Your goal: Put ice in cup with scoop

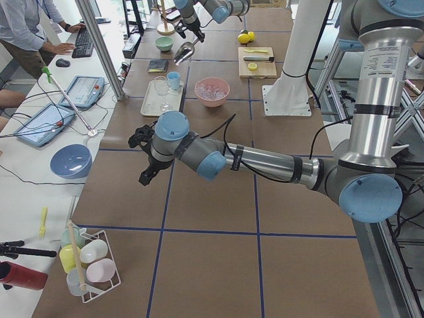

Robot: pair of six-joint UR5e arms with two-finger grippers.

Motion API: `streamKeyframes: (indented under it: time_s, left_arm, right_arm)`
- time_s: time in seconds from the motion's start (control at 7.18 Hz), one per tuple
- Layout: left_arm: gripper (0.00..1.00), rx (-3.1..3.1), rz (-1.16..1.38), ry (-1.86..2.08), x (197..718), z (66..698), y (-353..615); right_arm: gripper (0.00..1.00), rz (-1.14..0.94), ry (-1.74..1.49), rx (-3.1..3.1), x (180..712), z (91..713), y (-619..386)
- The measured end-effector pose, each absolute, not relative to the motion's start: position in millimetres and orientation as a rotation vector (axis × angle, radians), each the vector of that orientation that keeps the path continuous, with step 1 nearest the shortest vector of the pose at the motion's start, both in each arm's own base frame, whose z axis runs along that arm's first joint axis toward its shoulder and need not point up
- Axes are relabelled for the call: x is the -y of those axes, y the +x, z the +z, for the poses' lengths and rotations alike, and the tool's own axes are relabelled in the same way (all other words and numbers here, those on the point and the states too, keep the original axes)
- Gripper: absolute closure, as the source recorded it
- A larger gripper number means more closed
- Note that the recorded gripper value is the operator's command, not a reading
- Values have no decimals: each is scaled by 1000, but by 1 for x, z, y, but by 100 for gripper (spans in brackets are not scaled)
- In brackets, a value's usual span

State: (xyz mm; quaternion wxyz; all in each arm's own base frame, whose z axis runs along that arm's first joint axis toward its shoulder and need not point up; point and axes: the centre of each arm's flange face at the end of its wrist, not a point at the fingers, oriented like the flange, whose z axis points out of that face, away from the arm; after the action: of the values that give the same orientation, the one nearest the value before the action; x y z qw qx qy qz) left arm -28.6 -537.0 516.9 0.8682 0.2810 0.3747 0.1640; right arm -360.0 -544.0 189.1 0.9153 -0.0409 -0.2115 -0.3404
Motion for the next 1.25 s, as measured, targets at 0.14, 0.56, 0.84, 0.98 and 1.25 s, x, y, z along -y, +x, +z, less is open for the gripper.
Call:
streamKeyframes:
  time_s: [0.14,0.56,0.84,0.98,1.25]
  left_arm:
    - [0,-785,342,585,537,519,-29]
    - [0,-785,341,582,537,520,-28]
    - [0,-787,333,562,533,530,-28]
    - [0,-789,319,531,528,540,-29]
    - [0,-752,251,407,526,559,-33]
  right_arm:
    - [100,-682,-58,443,538,199,-334]
    - [100,-501,-30,469,540,250,-253]
    - [100,-347,-79,488,537,298,-226]
    - [100,-284,-101,494,529,322,-216]
    - [100,-243,-92,508,500,372,-197]
